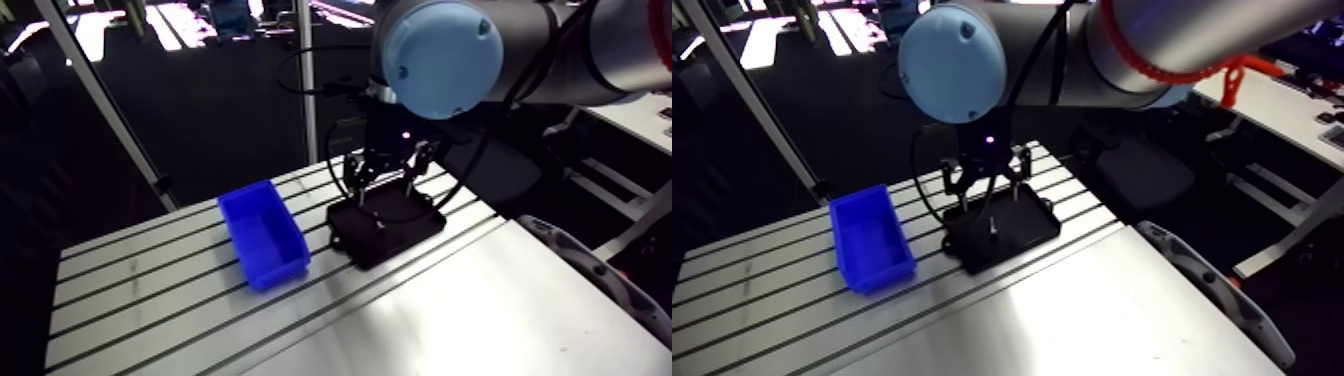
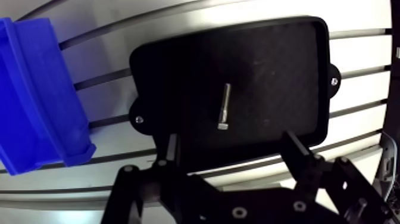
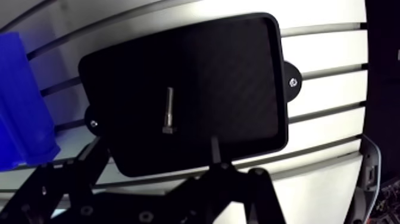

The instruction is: Pick up the M10 bolt from the tray and put it into the blue bin.

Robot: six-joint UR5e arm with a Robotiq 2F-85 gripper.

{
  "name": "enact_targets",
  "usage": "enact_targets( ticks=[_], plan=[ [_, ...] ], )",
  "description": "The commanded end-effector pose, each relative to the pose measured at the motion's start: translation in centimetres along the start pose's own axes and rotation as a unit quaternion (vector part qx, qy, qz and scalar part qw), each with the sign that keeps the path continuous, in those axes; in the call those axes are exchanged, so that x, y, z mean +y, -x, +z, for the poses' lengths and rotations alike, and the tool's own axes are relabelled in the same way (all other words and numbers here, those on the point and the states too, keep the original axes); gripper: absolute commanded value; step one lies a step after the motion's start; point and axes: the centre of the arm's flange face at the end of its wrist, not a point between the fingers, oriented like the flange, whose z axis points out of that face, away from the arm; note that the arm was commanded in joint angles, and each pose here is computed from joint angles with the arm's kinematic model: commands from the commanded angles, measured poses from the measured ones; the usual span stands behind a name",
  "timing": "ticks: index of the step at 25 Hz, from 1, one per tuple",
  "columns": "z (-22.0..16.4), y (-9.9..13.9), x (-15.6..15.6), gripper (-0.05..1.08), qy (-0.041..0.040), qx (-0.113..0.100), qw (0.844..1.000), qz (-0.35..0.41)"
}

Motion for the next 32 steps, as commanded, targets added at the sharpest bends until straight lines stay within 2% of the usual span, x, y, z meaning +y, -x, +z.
enact_targets(
  ticks=[1, 4, 9, 14, 25, 32],
  plan=[
    [1.4, 0.2, 0.2, 0.27, -0.0007, 0.002, 1.0, 0.029],
    [2.0, 0.2, 0.2, 0.35, -0.0014, -0.004, 0.999, 0.036],
    [2.8, 0.0, 0.3, 0.4, -0.0033, -0.01, 0.999, 0.037],
    [3.2, -0.5, 0.5, 0.43, -0.0014, -0.004, 0.999, 0.04],
    [4.3, -0.7, 0.4, 0.47, -0.0031, -0.011, 0.998, 0.057],
    [4.6, -0.9, 0.5, 0.49, -0.0013, -0.013, 0.998, 0.064]
  ],
)
